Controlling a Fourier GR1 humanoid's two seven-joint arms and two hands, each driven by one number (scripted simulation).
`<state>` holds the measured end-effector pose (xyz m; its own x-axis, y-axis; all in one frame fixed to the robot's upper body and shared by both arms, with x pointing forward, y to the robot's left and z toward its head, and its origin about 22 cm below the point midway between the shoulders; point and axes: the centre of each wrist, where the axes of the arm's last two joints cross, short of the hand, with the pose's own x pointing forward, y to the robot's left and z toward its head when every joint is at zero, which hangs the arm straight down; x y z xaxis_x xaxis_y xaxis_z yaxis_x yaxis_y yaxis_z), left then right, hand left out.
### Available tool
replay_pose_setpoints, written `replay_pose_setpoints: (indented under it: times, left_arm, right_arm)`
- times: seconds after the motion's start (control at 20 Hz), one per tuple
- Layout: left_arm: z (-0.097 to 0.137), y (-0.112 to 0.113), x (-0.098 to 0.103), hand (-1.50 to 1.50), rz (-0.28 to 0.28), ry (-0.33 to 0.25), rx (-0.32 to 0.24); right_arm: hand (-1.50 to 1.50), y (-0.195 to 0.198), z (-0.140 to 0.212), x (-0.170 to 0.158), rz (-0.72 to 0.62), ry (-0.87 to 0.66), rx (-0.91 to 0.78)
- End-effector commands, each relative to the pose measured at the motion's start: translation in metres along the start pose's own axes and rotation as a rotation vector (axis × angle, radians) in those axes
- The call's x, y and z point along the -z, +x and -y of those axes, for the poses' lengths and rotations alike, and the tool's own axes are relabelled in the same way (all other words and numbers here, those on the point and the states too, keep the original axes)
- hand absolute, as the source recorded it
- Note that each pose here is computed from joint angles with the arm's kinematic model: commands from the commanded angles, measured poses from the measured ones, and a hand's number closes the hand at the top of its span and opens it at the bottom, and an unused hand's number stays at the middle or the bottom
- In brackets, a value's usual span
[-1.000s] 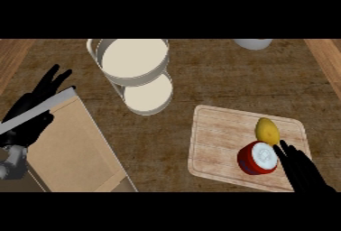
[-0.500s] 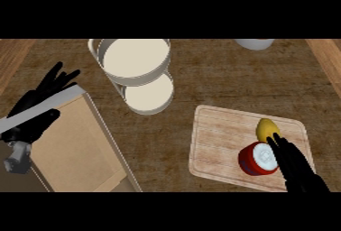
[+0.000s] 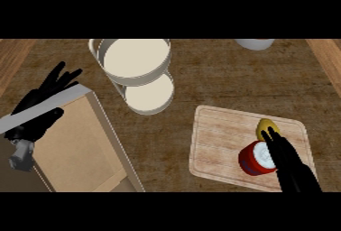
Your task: Pick the can from the cutting board and place it in the tiered basket
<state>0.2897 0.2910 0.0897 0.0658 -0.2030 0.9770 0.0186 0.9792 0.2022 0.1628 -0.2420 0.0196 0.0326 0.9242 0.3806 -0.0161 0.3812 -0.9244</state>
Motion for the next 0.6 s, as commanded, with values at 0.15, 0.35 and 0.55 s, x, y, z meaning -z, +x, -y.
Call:
replay_pose_setpoints:
  times: [0.15,0.35,0.55]
  left_arm:
    - [0.066,-0.035,-0.014,0.0,-0.09,-0.147,-0.181]
    - [0.063,-0.03,-0.016,0.0,-0.091,-0.165,-0.178]
    - [0.054,-0.03,-0.004,0.0,-0.083,-0.155,-0.169]
  right_arm:
    - [-1.5,-0.015,-0.006,0.017,-0.004,0.01,-0.009]
    - [-1.5,-0.01,-0.02,0.023,0.021,0.056,-0.011]
    - [1.5,-0.003,-0.021,0.033,0.14,0.066,0.02]
